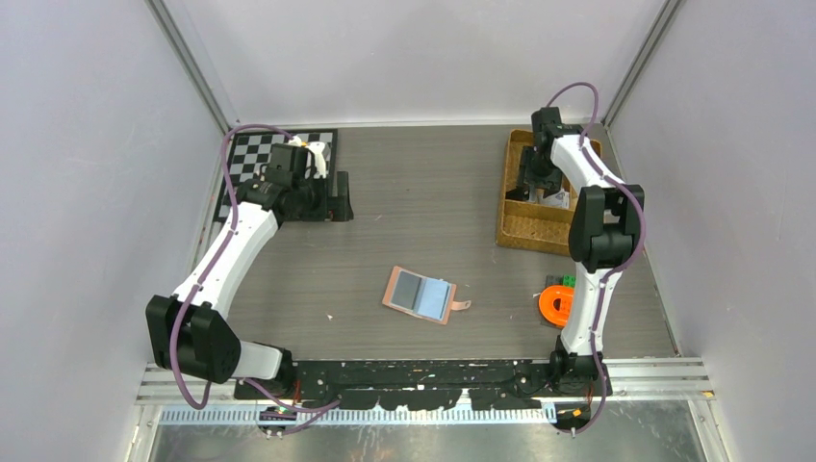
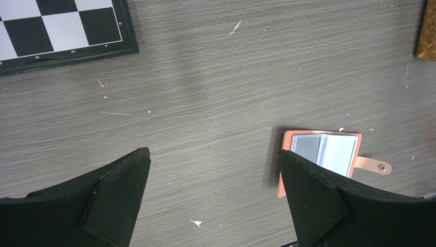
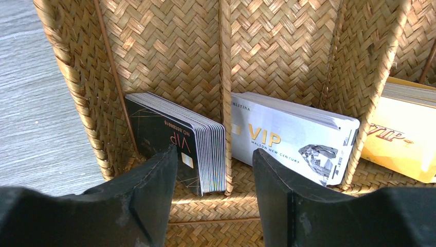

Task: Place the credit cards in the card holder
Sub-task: Pick up the credit card from the storage box.

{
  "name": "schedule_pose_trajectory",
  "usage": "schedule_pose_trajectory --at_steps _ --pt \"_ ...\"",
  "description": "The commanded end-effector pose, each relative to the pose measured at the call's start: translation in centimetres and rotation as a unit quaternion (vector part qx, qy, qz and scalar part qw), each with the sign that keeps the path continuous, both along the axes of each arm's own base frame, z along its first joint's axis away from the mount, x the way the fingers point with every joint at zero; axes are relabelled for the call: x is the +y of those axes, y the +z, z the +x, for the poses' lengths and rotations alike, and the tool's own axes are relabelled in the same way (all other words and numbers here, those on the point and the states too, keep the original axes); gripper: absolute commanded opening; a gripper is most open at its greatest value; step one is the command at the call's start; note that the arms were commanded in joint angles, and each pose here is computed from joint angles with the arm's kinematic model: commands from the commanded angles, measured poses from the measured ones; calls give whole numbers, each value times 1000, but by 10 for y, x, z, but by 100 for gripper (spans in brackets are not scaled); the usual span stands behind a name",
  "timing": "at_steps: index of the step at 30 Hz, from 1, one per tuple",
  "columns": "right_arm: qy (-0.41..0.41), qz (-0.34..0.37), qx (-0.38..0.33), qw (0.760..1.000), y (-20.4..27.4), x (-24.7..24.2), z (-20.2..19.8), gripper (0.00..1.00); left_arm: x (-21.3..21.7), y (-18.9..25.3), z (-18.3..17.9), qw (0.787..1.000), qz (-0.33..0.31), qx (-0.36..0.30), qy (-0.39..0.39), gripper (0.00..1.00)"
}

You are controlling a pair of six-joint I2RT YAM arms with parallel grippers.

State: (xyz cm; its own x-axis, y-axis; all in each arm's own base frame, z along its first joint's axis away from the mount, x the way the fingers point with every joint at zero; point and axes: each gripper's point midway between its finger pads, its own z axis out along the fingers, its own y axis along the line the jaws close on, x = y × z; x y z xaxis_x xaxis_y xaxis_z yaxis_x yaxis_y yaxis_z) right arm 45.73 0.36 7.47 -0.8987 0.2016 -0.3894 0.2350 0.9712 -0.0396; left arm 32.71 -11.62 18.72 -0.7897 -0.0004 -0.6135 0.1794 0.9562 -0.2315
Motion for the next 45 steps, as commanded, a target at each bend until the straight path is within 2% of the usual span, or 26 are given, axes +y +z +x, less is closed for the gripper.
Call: schedule_pose_trajectory --at_steps 1,32,39,45 --pt "-5 -17 -16 1000 17 -10 5 58 0 10 3 1000 -2 -25 -8 100" --pt "-15 -23 -33 999 38 -17 -1 39 -1 14 0 999 -7 -30 -13 100" --pt "16 20 -20 999 29 0 -1 51 -1 14 0 999 -8 -30 -15 100" --pt "25 32 -3 999 14 4 4 57 -1 14 0 999 -7 -30 -15 100"
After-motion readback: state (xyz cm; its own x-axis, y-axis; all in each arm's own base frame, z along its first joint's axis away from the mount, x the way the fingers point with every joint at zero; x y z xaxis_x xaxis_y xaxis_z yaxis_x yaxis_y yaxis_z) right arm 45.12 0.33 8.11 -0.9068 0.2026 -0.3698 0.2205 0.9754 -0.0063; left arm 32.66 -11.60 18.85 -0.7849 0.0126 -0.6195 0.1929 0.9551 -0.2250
